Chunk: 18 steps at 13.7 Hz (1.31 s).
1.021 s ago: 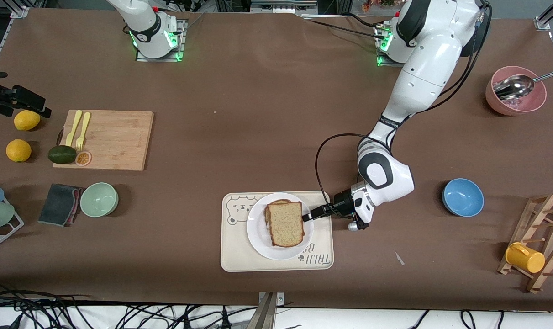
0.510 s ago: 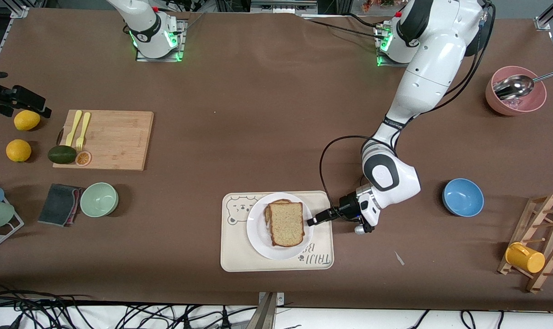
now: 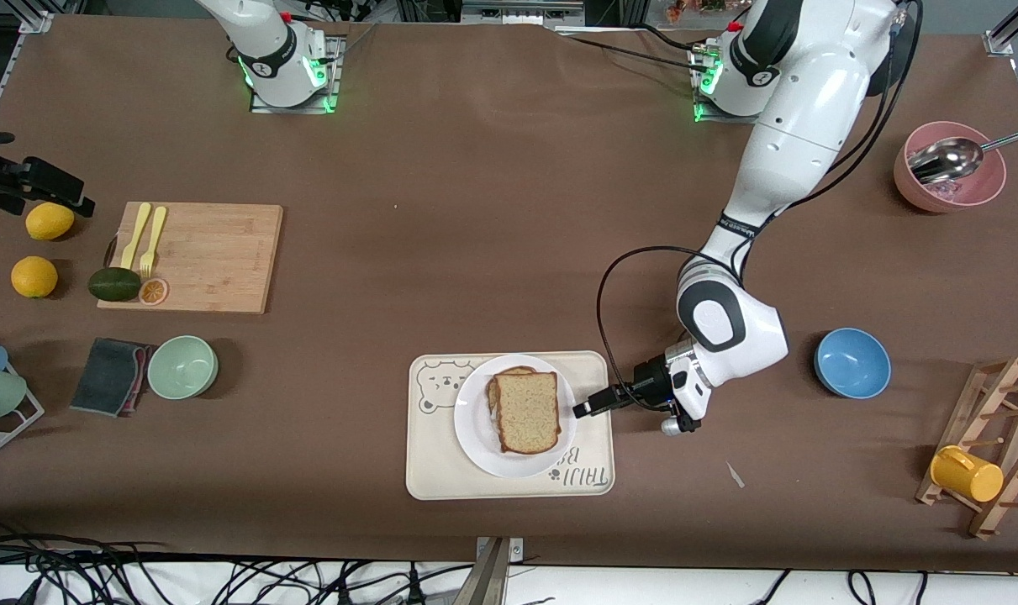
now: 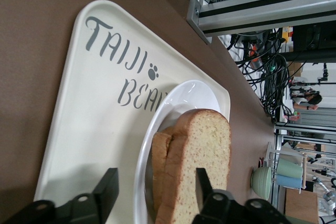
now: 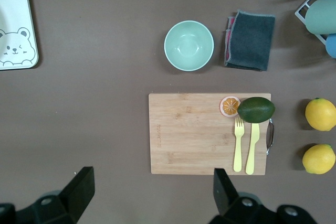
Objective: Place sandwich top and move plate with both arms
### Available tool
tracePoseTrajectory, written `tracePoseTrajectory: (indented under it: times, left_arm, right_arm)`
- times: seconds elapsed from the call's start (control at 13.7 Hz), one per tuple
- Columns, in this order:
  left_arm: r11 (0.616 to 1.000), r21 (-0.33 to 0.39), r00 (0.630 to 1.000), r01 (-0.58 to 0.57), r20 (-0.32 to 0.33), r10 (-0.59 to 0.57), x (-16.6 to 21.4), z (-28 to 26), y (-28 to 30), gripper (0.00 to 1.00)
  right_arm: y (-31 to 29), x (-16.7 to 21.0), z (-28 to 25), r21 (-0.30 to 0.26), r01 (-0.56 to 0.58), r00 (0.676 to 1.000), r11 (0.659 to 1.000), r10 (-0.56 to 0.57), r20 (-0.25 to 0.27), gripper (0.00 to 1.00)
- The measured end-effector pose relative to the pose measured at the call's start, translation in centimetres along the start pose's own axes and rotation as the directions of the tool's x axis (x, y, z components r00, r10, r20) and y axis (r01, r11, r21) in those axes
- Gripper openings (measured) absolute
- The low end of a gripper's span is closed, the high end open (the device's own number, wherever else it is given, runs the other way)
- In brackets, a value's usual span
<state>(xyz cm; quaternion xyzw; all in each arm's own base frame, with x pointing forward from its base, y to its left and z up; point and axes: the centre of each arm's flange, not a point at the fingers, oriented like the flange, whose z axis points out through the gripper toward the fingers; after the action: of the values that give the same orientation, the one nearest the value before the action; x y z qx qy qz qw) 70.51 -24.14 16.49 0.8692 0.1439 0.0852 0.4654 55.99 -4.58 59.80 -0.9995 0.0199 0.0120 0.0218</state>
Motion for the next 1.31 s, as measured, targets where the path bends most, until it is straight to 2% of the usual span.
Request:
tracePoseTrajectory:
  times: [0.07,0.22,0.51,0.8,1.09,1.31]
  left_arm:
    - [1.0,0.022,1.0,-0.003,0.008,0.003,0.2,-0.5,0.7,0.84]
    - [0.997,0.069,1.0,-0.015,0.015,0.014,0.9,-1.9,2.0,1.0]
    - [0.983,0.161,0.996,-0.084,0.042,0.078,1.1,-4.2,3.0,1.0]
    - [0.948,0.282,0.989,-0.146,0.08,0.128,0.6,-6.3,3.4,1.0]
    - [0.927,0.342,0.988,-0.153,0.069,0.137,1.6,-9.4,2.8,1.0]
    - [0.877,0.426,0.975,-0.223,0.103,0.198,1.9,-12.0,2.2,1.0]
  right_arm:
    - [0.0,0.0,0.0,0.0,0.0,1.0,1.0,0.0,0.0,1.0]
    - [0.0,0.0,0.0,0.0,0.0,1.0,1.0,0.0,0.0,1.0]
    - [0.0,0.0,0.0,0.0,0.0,1.0,1.0,0.0,0.0,1.0]
    - [0.0,0.0,0.0,0.0,0.0,1.0,1.0,0.0,0.0,1.0]
    - [0.0,0.0,0.0,0.0,0.0,1.0,1.0,0.0,0.0,1.0]
    - [0.0,0.0,0.0,0.0,0.0,1.0,1.0,0.0,0.0,1.0]
